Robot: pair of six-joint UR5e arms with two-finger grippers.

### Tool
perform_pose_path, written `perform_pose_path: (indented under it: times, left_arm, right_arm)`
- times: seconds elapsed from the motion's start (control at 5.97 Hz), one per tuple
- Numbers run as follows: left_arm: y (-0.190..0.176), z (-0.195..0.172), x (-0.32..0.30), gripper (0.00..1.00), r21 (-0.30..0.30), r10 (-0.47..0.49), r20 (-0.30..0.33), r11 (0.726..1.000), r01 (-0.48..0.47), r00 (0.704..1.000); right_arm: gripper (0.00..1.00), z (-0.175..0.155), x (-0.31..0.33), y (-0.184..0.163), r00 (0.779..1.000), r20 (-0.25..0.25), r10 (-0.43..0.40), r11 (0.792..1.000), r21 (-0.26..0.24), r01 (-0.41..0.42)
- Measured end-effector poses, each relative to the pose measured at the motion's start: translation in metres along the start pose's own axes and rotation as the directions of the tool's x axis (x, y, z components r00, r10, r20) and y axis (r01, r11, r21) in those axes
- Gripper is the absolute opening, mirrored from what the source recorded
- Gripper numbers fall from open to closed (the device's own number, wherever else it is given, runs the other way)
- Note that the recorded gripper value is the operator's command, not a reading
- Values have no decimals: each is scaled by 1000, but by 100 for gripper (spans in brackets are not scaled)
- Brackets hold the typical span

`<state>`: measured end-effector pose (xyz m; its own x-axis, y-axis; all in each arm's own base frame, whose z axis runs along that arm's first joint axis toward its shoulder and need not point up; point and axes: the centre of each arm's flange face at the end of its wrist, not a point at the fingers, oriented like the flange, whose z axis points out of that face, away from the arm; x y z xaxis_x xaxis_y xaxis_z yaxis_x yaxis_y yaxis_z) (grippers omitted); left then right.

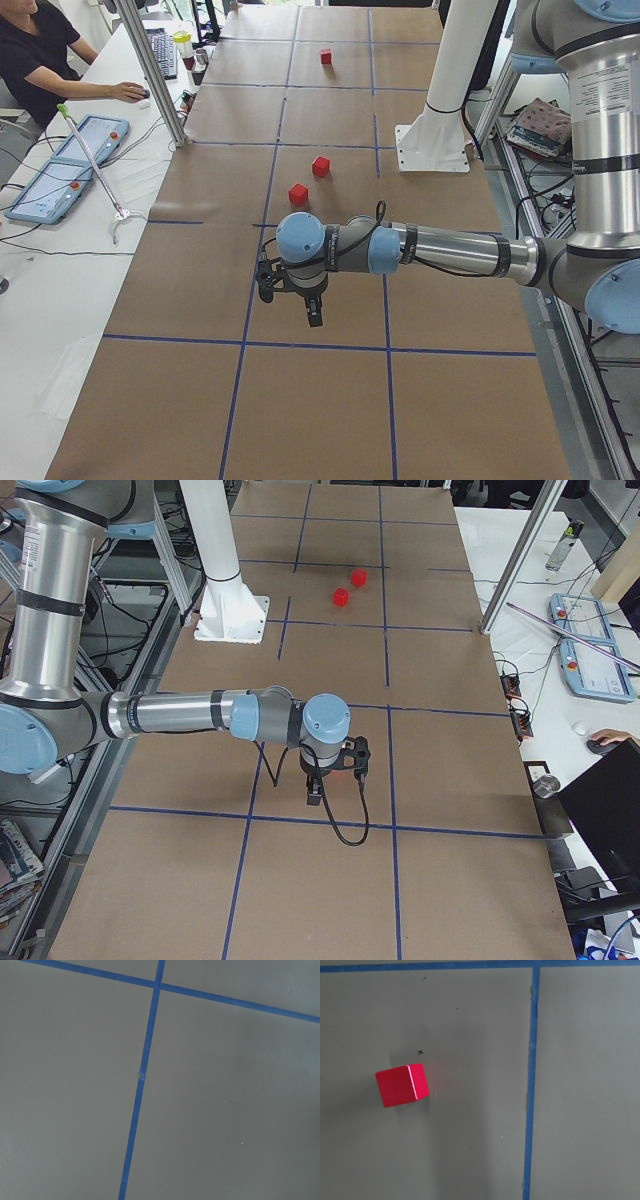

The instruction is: Form red blocks into L shape at center

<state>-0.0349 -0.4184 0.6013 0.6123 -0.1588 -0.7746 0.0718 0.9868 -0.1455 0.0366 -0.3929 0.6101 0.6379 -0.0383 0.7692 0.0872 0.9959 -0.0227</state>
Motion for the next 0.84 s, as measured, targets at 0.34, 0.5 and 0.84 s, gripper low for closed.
perform_pose_path:
  times: [0.34,0.5,0.84]
  left_arm:
    - [-1,-2,3,100,5,9,-2,1000,-9,1000]
    - [-2,-3,4,100,7,15,-3,1000,-15,1000]
    - [-2,-5,7,100,11,18,-5,1000,-18,1000]
  right_arm:
    - [100,14,-21,-8,996,18,-84,996,-1,84]
    - [100,23,-35,-13,990,25,-138,990,-3,138]
    - [100,47,-76,-24,984,36,-174,985,16,174]
